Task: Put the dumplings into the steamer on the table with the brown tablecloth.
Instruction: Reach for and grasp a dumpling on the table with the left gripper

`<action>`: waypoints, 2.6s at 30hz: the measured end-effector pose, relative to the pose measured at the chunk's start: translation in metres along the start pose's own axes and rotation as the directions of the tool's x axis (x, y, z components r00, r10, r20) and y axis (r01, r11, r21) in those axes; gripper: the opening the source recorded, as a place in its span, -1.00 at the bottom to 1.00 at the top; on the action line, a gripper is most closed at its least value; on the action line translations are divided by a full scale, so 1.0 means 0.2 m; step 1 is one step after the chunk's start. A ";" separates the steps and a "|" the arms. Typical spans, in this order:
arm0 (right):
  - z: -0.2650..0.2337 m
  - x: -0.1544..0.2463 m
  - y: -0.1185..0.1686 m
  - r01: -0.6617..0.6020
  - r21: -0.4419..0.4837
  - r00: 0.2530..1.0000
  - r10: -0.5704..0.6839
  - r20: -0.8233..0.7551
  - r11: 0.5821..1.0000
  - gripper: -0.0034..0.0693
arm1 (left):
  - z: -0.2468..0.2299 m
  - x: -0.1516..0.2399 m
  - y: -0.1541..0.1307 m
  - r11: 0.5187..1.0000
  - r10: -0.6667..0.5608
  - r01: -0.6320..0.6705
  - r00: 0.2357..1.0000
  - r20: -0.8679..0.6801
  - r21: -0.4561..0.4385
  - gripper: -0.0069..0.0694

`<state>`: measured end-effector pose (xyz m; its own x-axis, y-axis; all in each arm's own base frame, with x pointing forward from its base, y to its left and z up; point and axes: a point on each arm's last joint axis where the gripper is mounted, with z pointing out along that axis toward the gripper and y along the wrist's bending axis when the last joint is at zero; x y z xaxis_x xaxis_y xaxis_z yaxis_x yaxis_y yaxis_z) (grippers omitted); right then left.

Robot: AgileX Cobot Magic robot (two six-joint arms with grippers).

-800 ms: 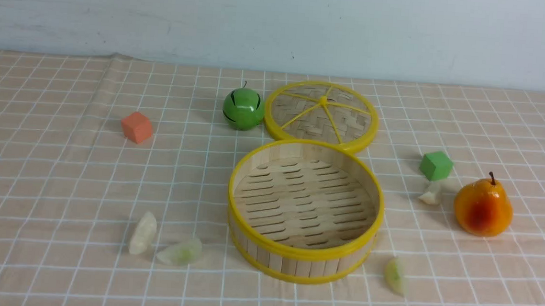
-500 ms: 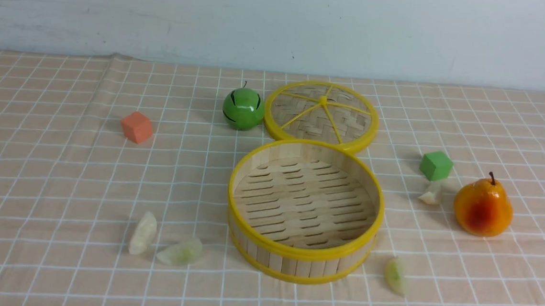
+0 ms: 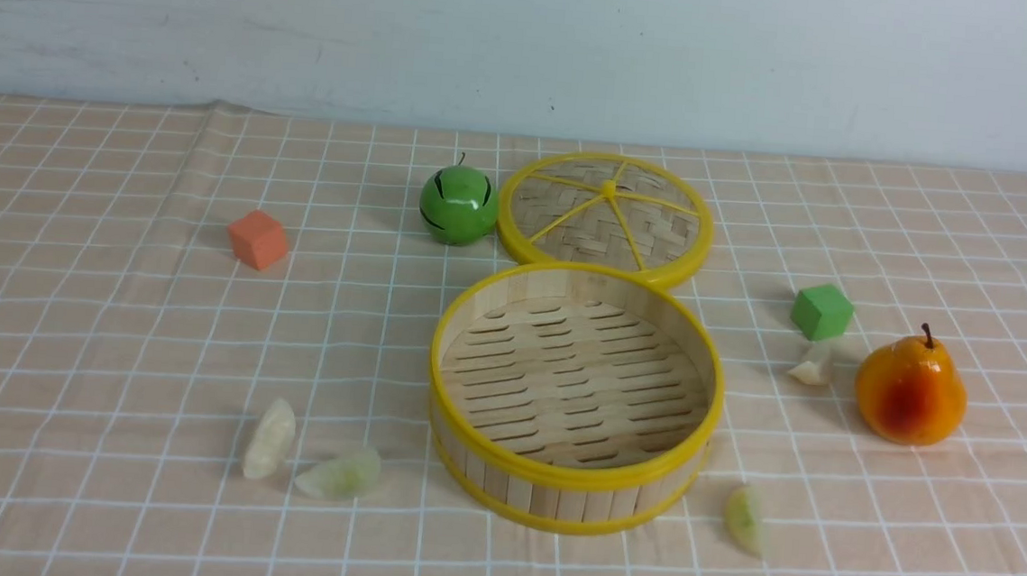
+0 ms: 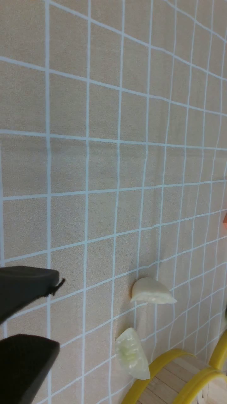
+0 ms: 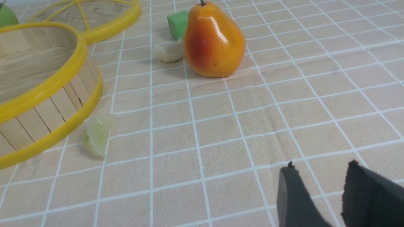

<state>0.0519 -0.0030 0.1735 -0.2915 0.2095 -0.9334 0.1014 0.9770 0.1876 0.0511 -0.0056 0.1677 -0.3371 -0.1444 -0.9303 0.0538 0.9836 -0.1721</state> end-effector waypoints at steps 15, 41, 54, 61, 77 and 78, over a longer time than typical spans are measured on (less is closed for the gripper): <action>0.00 0.00 0.00 0.000 0.000 1.000 0.000 0.000 1.000 -0.25 | 0.00 0.00 0.00 1.000 0.000 0.000 1.000 0.000 0.000 -0.20; -0.02 -0.13 0.03 0.092 -0.054 0.946 -0.070 0.318 0.994 -0.25 | -0.07 -0.23 -0.05 0.993 0.032 -0.086 0.858 0.512 0.082 -0.20; -0.12 -0.29 0.09 0.097 -0.176 0.746 0.045 0.665 0.980 -0.25 | -0.23 -0.38 -0.10 0.887 -0.411 0.055 0.547 0.729 0.459 -0.20; -0.16 -0.44 0.10 0.012 -0.238 0.676 0.167 0.717 0.971 -0.41 | -0.32 -0.67 -0.15 0.838 -0.507 0.146 0.561 0.654 0.525 -0.57; 0.20 -0.70 0.14 0.233 0.035 0.972 -0.234 0.004 0.972 -0.96 | 0.39 -0.84 -0.17 0.959 -0.282 0.278 0.955 0.089 0.058 -0.86; 0.23 -0.67 0.13 0.246 0.041 0.967 -0.243 -0.073 0.968 -0.96 | 0.42 -0.84 -0.16 0.958 -0.286 0.286 0.957 0.040 0.013 -0.86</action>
<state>0.1367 -0.0069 0.2903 -0.3757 -0.0317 -0.9262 0.0652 0.9960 -0.0605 0.1853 -0.0217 0.3023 -0.3008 -0.4242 -0.8541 -0.0325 0.8996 -0.4354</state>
